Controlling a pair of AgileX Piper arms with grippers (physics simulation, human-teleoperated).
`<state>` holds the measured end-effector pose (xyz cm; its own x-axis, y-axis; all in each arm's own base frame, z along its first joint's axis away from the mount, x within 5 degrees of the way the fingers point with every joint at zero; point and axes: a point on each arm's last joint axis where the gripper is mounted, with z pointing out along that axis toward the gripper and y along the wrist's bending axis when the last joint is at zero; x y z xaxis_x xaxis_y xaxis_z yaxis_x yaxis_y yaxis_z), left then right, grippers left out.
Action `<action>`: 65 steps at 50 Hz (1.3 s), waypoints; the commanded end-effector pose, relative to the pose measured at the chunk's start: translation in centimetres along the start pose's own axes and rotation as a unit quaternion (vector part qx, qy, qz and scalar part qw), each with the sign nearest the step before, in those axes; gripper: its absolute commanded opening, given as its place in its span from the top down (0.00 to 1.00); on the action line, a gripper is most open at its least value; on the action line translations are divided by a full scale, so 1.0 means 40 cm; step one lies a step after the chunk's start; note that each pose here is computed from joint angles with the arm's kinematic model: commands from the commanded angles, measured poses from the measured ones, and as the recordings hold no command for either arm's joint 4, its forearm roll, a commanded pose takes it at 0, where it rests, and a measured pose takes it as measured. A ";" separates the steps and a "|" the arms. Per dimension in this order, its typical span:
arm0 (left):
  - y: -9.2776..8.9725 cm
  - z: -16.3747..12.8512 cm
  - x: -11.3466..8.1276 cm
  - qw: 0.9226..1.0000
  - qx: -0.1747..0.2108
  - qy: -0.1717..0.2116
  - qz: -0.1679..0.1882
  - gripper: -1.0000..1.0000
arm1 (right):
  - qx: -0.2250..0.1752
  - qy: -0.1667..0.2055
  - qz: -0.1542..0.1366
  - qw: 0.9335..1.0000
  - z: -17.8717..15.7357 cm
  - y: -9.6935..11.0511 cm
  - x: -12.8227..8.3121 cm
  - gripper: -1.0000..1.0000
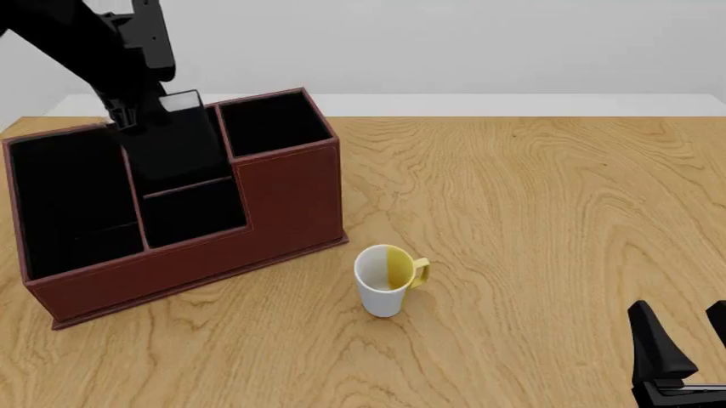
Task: Pick up the book and place it in the front compartment of the caddy.
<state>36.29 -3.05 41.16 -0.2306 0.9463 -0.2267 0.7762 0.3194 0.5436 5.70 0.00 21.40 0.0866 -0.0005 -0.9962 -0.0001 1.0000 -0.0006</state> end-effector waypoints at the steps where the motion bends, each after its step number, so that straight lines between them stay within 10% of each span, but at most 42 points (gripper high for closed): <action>1: 0.011 0.024 0.000 0.999 0.008 0.005 0.035 1.00 | 0.000 0.000 0.000 1.000 0.000 0.000 0.000 0.00; 65: 0.056 0.103 0.053 0.999 0.020 0.029 0.026 1.00 | 0.000 0.000 0.000 1.000 0.000 0.000 0.000 0.00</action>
<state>39.13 -1.10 39.21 -0.2685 0.9423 -0.2000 0.7847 0.3344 0.5220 5.70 0.00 21.40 0.0866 -0.0006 -0.9962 -0.0001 1.0000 -0.0006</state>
